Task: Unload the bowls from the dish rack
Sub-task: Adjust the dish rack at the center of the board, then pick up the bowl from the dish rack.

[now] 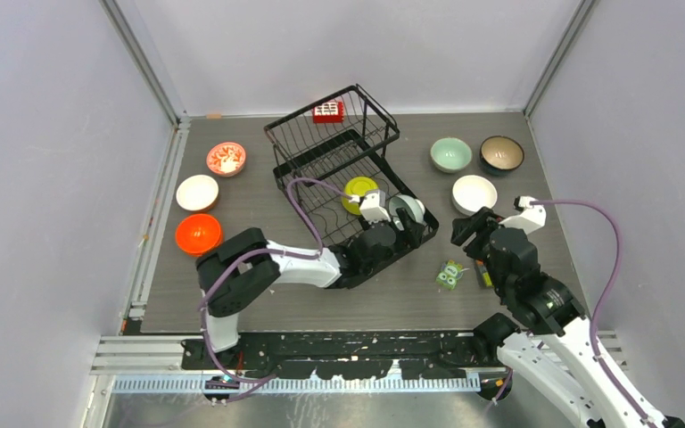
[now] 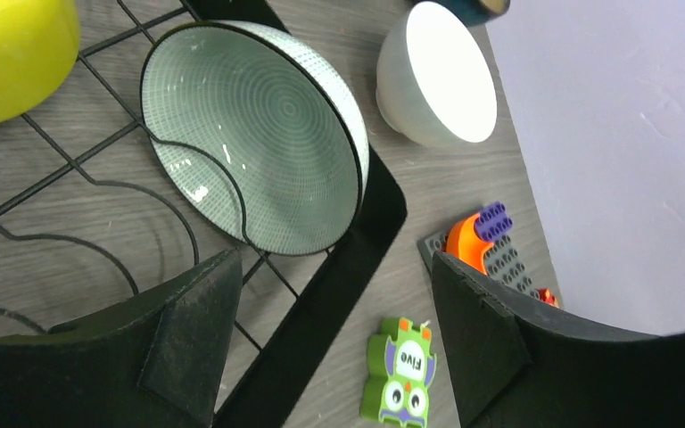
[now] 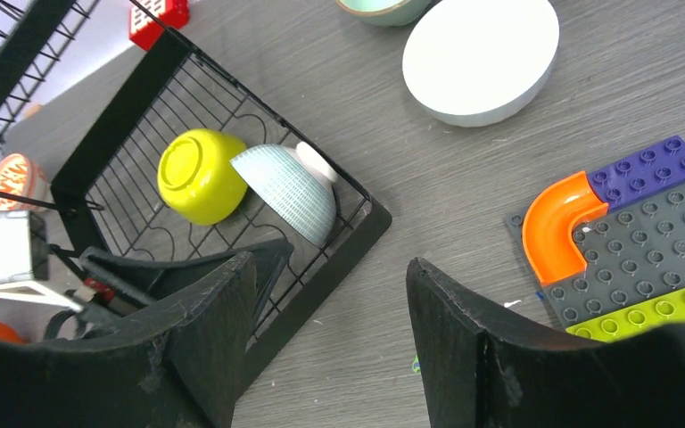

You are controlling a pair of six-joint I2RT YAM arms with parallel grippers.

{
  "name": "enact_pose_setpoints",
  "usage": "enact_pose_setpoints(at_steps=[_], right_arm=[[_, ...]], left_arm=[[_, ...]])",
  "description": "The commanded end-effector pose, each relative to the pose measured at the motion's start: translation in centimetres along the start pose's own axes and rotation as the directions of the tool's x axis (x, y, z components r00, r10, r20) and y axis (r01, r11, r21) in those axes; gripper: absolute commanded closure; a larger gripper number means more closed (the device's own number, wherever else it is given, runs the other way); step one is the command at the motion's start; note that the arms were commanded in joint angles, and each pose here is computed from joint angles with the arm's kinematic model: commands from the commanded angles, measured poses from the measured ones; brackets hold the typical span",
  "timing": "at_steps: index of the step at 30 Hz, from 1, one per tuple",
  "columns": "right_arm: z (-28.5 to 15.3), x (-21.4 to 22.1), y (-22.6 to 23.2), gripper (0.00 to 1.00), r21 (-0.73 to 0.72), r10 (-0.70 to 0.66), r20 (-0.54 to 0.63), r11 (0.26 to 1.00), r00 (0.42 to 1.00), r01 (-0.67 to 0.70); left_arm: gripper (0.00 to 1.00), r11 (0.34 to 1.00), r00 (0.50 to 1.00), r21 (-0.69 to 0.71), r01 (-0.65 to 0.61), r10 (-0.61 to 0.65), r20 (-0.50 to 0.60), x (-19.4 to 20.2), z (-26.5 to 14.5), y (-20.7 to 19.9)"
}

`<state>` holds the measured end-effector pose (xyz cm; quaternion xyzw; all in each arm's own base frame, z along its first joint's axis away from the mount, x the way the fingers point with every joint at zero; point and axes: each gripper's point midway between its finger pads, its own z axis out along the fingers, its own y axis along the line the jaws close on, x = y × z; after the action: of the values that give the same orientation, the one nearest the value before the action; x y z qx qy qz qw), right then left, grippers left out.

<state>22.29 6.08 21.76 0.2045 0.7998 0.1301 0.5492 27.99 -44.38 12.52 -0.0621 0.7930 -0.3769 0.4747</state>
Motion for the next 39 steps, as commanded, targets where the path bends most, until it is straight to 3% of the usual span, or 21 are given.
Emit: enact_pose_setpoints(at_steps=[1, 7, 15, 27, 39], right_arm=[[-0.9, -0.7, 0.0, 0.33, -0.032, 0.056, 0.041, 0.998, 0.998, -0.055], [-1.2, 0.1, -0.5, 0.33, -0.052, 0.071, 0.032, 0.996, 0.997, -0.069], [-1.2, 0.4, -0.7, 0.33, -0.049, 0.061, 0.029, 0.997, 0.998, -0.06], [0.0, 1.4, -0.5, 0.33, -0.036, 0.08, 0.015, 0.996, 0.997, -0.08], [3.8, 4.7, 0.3, 0.33, 0.026, 0.117, -0.077, 0.993, 0.99, -0.116]], left_arm=[[0.22, 0.994, 0.978, 0.053, 0.097, -0.105, 0.179, -4.0, 1.6, -2.6], [0.28, 0.992, 0.97, 0.076, 0.097, -0.111, 0.217, -4.4, 2.7, -3.3], [0.46, 0.987, 0.974, 0.093, 0.129, -0.143, 0.174, -3.6, 4.7, -2.8], [0.99, 0.958, 0.951, 0.182, 0.222, -0.254, 0.176, -4.1, 4.5, -0.8], [1.0, 0.875, 0.892, 0.364, 0.32, -0.408, 0.196, -5.0, 2.2, 0.0]])
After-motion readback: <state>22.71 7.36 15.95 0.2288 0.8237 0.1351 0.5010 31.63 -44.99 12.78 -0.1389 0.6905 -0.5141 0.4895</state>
